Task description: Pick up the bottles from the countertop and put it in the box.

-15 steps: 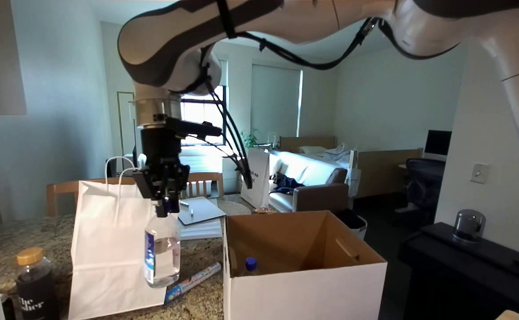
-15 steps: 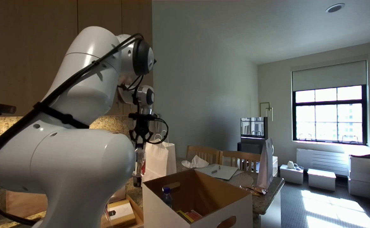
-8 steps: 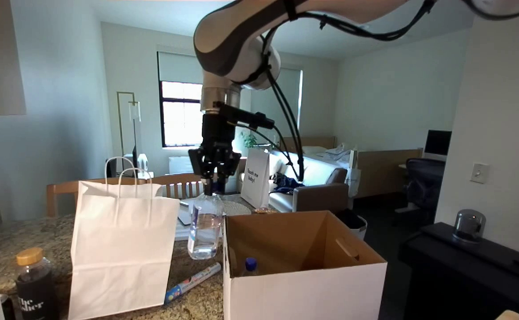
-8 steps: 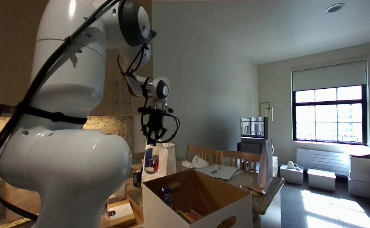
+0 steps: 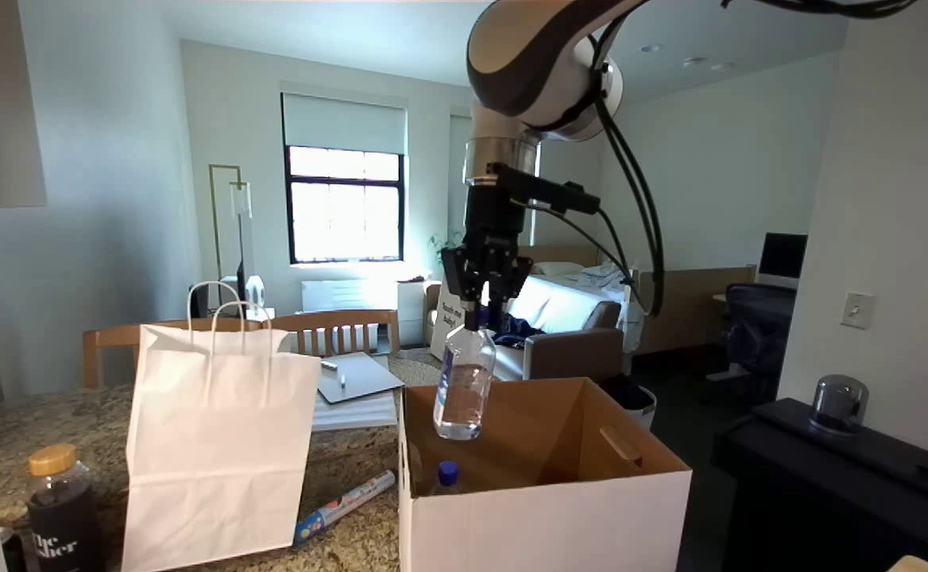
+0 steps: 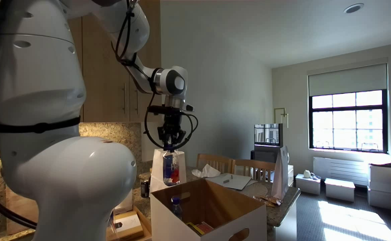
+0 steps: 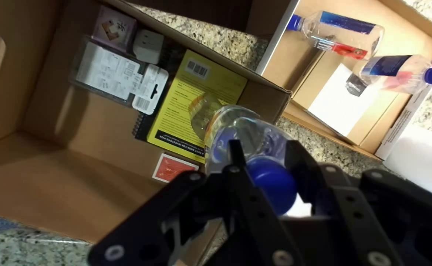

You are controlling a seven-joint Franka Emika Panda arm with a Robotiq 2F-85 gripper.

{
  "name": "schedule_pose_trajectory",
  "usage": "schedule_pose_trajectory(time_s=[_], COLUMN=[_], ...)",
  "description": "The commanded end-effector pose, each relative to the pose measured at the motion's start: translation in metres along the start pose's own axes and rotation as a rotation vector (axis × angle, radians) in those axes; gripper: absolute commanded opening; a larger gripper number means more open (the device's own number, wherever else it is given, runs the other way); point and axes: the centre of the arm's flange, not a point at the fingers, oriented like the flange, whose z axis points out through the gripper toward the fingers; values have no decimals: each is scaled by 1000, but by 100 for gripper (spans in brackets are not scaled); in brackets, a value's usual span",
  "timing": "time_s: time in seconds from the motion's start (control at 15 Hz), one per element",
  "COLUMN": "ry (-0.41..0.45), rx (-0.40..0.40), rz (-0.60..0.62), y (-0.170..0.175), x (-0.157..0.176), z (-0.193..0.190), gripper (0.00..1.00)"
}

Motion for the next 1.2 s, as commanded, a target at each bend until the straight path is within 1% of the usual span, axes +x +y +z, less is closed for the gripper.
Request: schedule_pose_trajectory(time_s=[0.0, 0.13, 0.27, 0.4, 0.67, 0.8, 0.87, 0.93, 1.13], ry=[10, 25, 40, 39, 61, 64, 64, 55, 36], rx=[-28, -56, -47, 9, 70, 60, 34, 27, 21], rz=[73, 115, 182, 216, 285, 302, 297, 304, 301], y=[8, 11, 25, 42, 68, 70, 67, 66, 65], x=[-16, -18, -25, -35, -48, -45, -41, -37, -30], z=[21, 39, 48, 53, 55, 58, 59, 60, 64], gripper=[11, 12, 12, 12, 12, 12, 12, 12, 12])
